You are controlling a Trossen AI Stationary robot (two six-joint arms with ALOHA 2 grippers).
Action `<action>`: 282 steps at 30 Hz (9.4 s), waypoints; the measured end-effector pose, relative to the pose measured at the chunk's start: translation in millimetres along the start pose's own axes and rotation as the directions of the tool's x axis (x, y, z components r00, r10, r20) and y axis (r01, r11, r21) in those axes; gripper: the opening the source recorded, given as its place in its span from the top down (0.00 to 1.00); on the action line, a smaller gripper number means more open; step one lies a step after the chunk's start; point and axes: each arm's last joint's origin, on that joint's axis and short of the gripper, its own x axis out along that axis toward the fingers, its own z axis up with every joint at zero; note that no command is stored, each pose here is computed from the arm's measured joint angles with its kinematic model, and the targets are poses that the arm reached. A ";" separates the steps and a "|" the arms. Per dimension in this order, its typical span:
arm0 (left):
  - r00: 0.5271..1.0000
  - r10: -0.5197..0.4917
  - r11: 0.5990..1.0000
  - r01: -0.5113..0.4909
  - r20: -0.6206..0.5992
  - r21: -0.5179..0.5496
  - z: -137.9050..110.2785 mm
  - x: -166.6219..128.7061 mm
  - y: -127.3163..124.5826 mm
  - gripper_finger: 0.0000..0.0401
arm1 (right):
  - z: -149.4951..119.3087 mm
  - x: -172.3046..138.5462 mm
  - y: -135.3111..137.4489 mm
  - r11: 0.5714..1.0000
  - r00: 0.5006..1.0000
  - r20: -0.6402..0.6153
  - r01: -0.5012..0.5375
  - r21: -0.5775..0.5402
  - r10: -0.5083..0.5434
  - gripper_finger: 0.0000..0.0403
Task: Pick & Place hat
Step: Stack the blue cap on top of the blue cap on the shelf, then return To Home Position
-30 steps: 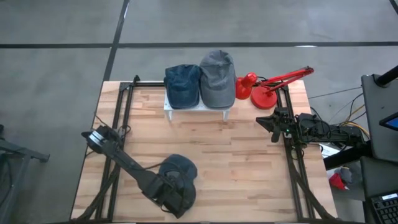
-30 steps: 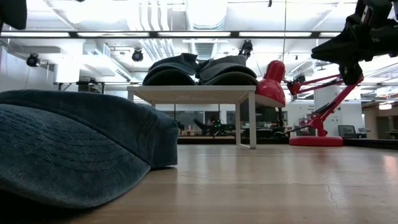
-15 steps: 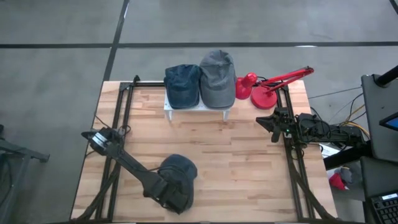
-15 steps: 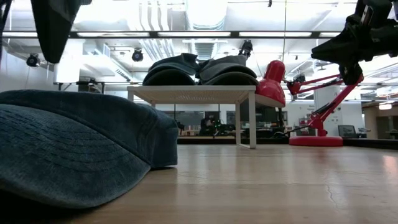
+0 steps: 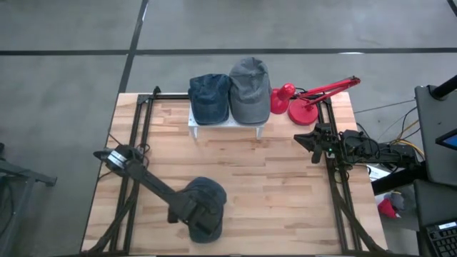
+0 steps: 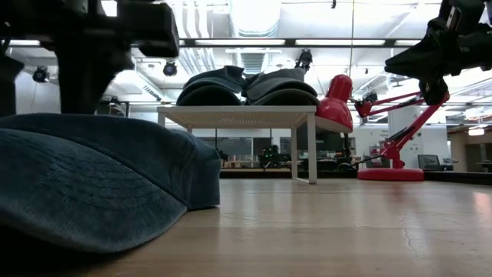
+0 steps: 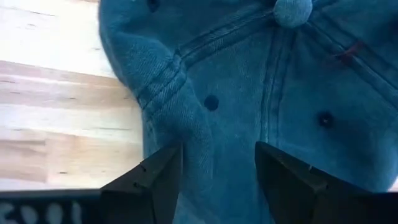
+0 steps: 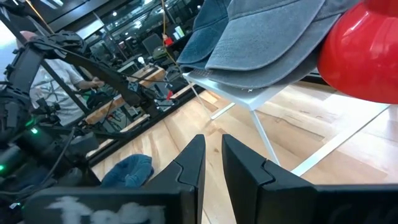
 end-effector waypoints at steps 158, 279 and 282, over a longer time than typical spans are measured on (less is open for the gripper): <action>0.268 -0.214 0.319 0.928 0.940 -0.192 286.2 -168.3 -54.7 1.00 | -0.7 0.0 -0.1 1.000 1.000 -0.011 -0.004 -0.002 0.004 0.87; 0.421 -0.336 0.940 0.097 0.843 0.327 389.3 -160.1 -55.1 0.66 | -1.4 0.0 1.0 0.999 0.999 -0.035 -0.042 0.004 0.042 0.87; 0.386 -0.363 0.931 0.118 0.848 0.344 386.5 -178.3 -53.3 0.66 | -1.4 0.0 1.0 0.999 0.999 -0.035 -0.042 0.004 0.042 0.87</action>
